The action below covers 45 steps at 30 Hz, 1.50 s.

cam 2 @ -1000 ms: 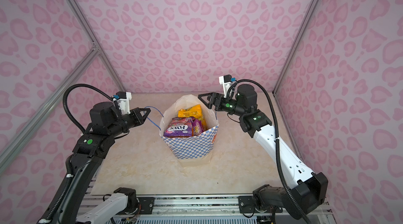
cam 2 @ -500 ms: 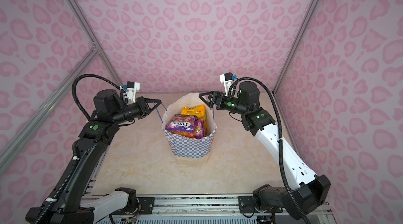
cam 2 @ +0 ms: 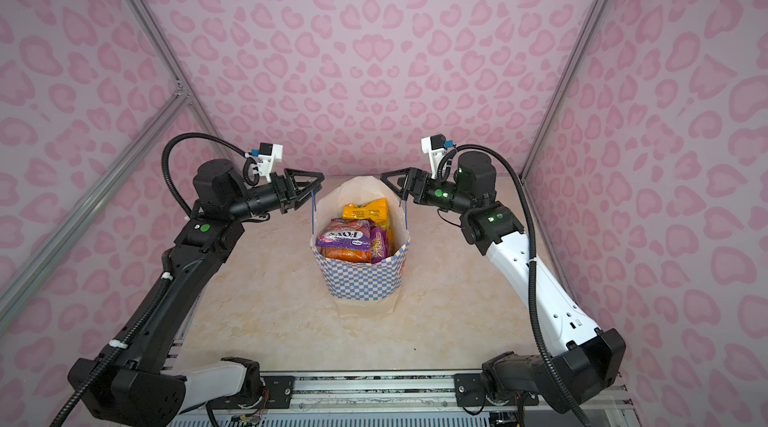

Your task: Place the snacks into the paper bag

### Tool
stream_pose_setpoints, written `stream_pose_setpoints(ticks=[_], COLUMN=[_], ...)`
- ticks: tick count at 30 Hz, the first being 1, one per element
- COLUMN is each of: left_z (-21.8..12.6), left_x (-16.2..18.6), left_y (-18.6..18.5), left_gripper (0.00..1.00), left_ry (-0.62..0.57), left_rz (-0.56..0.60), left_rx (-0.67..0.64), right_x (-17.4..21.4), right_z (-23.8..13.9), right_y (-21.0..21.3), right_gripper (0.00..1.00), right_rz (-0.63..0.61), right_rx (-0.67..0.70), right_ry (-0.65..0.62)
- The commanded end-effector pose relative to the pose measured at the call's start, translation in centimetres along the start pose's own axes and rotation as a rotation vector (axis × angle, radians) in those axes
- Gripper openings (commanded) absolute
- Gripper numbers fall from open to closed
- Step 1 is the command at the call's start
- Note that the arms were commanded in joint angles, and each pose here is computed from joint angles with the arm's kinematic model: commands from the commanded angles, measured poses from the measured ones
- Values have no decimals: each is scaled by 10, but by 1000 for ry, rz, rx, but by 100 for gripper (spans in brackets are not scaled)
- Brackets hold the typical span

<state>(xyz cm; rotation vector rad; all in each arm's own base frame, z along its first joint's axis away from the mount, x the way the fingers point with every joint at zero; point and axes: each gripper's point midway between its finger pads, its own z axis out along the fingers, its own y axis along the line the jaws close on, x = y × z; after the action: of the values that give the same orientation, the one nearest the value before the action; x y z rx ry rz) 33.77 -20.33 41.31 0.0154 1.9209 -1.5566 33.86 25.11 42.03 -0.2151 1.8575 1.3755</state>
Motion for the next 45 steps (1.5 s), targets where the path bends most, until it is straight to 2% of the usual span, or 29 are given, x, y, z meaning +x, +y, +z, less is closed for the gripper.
stream_pose_setpoints(ticks=[1, 8, 14, 17, 22, 25, 30, 41, 45], left_z=[4, 13, 4, 7, 8, 15, 42, 50, 51], left_x=[-14, -19, -35, -37, -35, -39, -32, -27, -27], left_y=[-19, -15, -62, -83, -119, -104, -53, -25, -15], left_gripper=[66, 64, 62, 62, 62, 62, 60, 62, 67], left_ry=[-26, -14, -36, -21, -7, -28, 48, 46, 42], left_rz=[102, 71, 130, 145, 210, 210, 108, 75, 70], left_rx=[87, 110, 162, 201, 255, 211, 158, 98, 72], right_x=[-22, -18, -50, -72, -87, -84, -70, -51, -50], right_z=[0, 12, -2, -10, -23, -23, -16, -23, -24], right_y=[22, 9, 36, 59, 76, 67, 32, -9, -20], right_gripper=[86, 85, 86, 86, 85, 86, 86, 88, 93], right_rz=[-93, -53, -102, -125, -152, -155, -104, -69, -57], right_rx=[-99, -109, -133, -172, -186, -156, -108, 10, 42], right_ry=[-90, -68, -135, -167, -200, -199, -176, -185, -196])
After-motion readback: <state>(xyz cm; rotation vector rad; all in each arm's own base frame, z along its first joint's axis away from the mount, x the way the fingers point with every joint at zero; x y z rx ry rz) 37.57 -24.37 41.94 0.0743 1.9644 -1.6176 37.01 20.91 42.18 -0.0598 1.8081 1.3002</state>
